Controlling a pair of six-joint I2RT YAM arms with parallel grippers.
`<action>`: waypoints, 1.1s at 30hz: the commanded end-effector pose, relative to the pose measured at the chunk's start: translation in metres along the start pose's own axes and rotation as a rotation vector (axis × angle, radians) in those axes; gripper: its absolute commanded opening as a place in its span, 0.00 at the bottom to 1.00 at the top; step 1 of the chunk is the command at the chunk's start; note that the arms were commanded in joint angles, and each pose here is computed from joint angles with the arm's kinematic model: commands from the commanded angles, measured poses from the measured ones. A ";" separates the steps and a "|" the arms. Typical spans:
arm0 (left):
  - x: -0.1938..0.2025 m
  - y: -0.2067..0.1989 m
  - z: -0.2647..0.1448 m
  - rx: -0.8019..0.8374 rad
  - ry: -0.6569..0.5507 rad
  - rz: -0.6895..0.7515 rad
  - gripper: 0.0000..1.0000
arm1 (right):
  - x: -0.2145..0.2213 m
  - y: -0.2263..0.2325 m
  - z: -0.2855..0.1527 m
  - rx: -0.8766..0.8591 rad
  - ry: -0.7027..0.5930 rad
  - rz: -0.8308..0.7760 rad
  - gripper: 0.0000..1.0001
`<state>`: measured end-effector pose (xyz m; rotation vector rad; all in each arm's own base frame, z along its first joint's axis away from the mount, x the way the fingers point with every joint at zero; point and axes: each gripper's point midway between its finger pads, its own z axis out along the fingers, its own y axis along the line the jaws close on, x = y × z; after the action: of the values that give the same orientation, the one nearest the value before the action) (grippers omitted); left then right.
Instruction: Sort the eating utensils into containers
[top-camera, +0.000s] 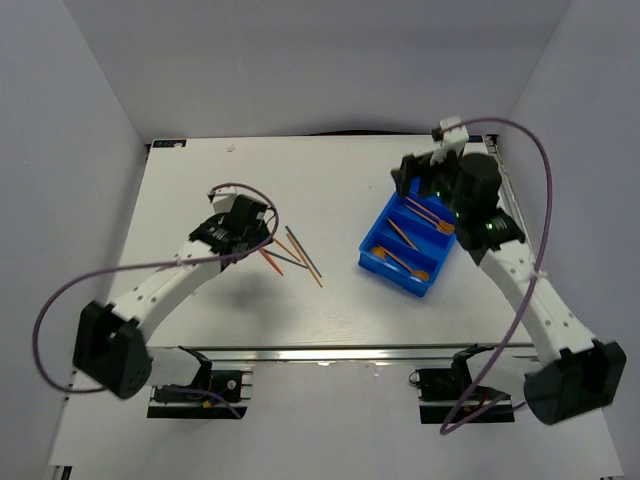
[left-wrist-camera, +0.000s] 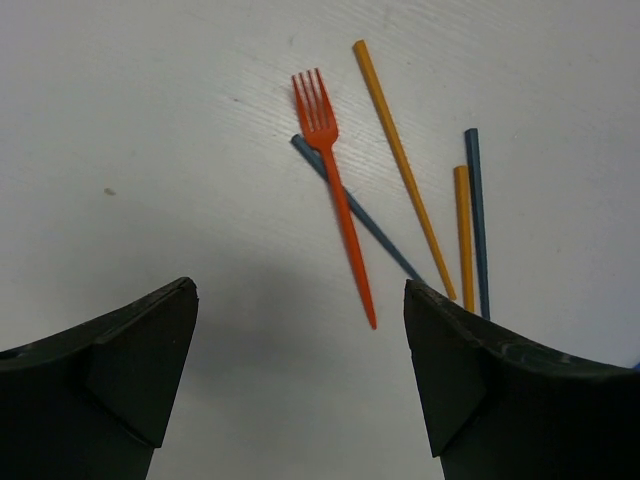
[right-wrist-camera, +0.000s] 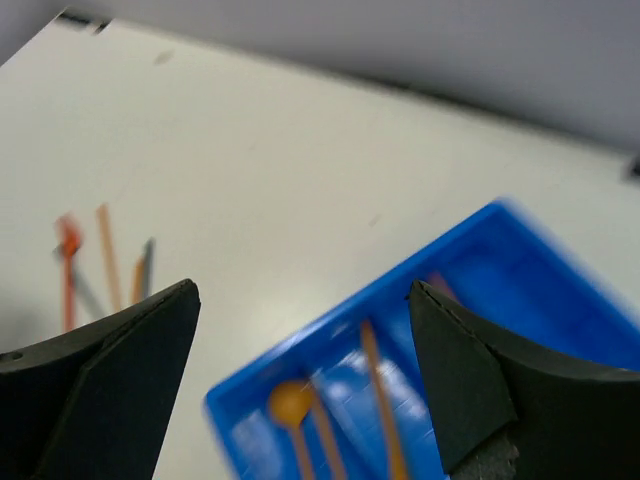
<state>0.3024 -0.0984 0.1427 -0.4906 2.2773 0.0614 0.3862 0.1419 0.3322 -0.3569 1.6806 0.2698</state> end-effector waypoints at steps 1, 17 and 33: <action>-0.016 -0.032 0.017 0.005 0.001 -0.097 0.92 | 0.079 0.060 -0.023 -0.267 0.183 0.286 0.89; 0.027 -0.049 0.103 -0.159 0.127 -0.097 0.48 | 0.123 0.072 -0.102 -0.187 0.285 0.319 0.84; 0.058 -0.030 0.119 -0.220 0.161 -0.080 0.36 | 0.130 0.075 -0.107 -0.202 0.298 0.325 0.84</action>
<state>0.3579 -0.1232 0.0236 -0.7008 2.4430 0.2519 0.2437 0.1588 0.2097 -0.2749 2.0354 0.6400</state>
